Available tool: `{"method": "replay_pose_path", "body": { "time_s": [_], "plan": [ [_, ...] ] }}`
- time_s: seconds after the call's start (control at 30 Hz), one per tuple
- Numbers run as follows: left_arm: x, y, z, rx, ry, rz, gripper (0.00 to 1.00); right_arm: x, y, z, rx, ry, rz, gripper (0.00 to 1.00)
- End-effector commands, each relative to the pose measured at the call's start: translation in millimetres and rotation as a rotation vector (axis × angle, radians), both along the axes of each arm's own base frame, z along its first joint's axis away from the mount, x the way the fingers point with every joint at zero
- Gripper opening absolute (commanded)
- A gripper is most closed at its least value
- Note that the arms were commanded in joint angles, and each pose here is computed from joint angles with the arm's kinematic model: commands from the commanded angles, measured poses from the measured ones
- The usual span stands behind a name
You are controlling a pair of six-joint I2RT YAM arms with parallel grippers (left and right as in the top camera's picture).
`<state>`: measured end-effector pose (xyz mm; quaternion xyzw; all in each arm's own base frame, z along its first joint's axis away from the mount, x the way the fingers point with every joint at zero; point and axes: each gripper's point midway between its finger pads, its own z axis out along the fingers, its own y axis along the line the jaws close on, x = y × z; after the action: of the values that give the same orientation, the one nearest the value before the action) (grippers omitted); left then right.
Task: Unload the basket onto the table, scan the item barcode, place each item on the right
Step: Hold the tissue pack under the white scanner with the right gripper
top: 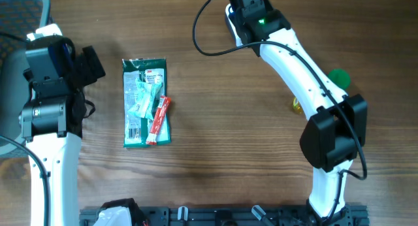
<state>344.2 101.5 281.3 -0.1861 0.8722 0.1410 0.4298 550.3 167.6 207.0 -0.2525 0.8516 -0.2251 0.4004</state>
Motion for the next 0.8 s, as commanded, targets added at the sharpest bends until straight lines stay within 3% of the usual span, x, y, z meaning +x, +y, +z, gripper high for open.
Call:
{"method": "replay_pose_path", "body": {
  "time_s": [0.0,0.17,0.3,0.77],
  "plan": [
    [0.6,1.3,1.6,-0.001,-0.005,0.001,1.00,13.9,1.9,-29.8,-0.117,0.030,0.042,0.04],
    [0.6,1.3,1.6,-0.001,-0.005,0.001,1.00,26.0,6.2,-57.5,-0.198,0.049,0.090,0.04],
    [0.6,1.3,1.6,-0.001,-0.005,0.001,1.00,37.3,-11.4,-60.1,-0.291,-0.013,-0.020,0.04],
    [0.6,1.3,1.6,-0.001,-0.005,0.001,1.00,40.6,4.7,-91.2,-0.242,0.035,0.058,0.04]
  ]
}}
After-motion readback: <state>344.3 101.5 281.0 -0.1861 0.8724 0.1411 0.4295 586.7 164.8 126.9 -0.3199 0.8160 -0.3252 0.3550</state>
